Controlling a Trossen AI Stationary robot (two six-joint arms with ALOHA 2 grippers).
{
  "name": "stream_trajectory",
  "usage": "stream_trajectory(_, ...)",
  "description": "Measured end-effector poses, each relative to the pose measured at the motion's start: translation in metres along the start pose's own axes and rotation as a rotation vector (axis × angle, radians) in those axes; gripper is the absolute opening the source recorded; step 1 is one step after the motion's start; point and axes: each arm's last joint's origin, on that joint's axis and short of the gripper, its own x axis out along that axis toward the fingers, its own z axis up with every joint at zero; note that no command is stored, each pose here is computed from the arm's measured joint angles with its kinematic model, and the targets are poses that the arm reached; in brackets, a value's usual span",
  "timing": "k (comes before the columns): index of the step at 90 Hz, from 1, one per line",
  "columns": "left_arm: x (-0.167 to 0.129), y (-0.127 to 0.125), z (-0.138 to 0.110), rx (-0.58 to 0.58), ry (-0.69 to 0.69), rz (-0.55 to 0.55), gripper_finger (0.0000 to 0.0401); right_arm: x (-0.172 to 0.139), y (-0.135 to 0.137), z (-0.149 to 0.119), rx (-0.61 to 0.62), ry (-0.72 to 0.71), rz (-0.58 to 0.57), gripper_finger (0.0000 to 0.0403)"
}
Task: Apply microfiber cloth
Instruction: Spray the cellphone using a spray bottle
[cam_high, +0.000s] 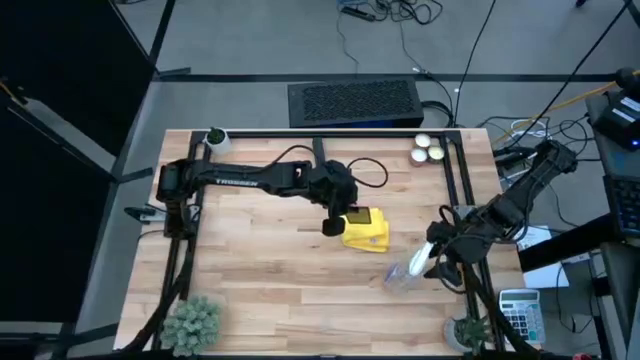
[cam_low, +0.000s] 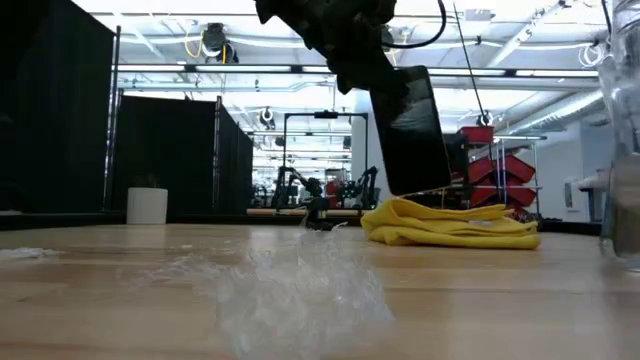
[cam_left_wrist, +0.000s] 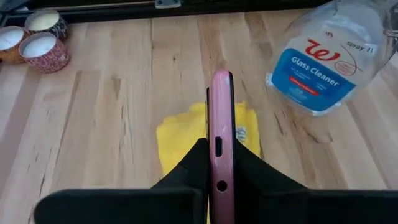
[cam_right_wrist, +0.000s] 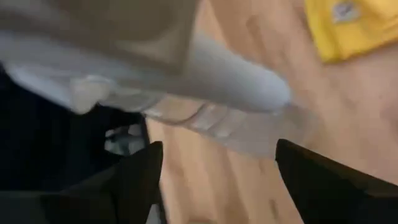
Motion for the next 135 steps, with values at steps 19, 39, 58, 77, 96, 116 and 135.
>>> stream_trajectory(19, 0.000, 0.000, 0.000, 0.006, 0.003, -0.001, 0.0018, -0.004, 0.014, -0.009, 0.019, 0.016, 0.093, 0.0295)
stream_trajectory(39, 0.000, 0.000, 0.000, 0.008, -0.002, 0.000, 0.0018, -0.043, 0.015, -0.006, -0.001, -0.071, -0.090, 0.0295)
stream_trajectory(58, 0.000, 0.000, 0.001, 0.007, -0.004, 0.001, 0.0018, -0.110, 0.028, 0.020, -0.071, -0.411, -0.146, 0.0295)
stream_trajectory(77, 0.000, 0.000, 0.001, 0.006, -0.004, 0.001, 0.0018, -0.105, 0.054, 0.045, -0.238, -0.594, -0.155, 0.0295)
stream_trajectory(96, 0.000, 0.000, 0.000, 0.001, -0.003, 0.000, 0.0018, -0.044, 0.081, 0.078, -0.408, -0.485, -0.200, 0.0295)
stream_trajectory(116, 0.000, -0.001, -0.006, -0.006, 0.060, -0.008, 0.0018, 0.013, 0.075, 0.120, -0.438, -0.250, -0.240, 0.0295)
stream_trajectory(135, -0.007, -0.003, -0.013, 0.001, 0.147, -0.022, 0.0018, 0.060, 0.056, 0.129, -0.437, -0.008, -0.367, 0.0295)
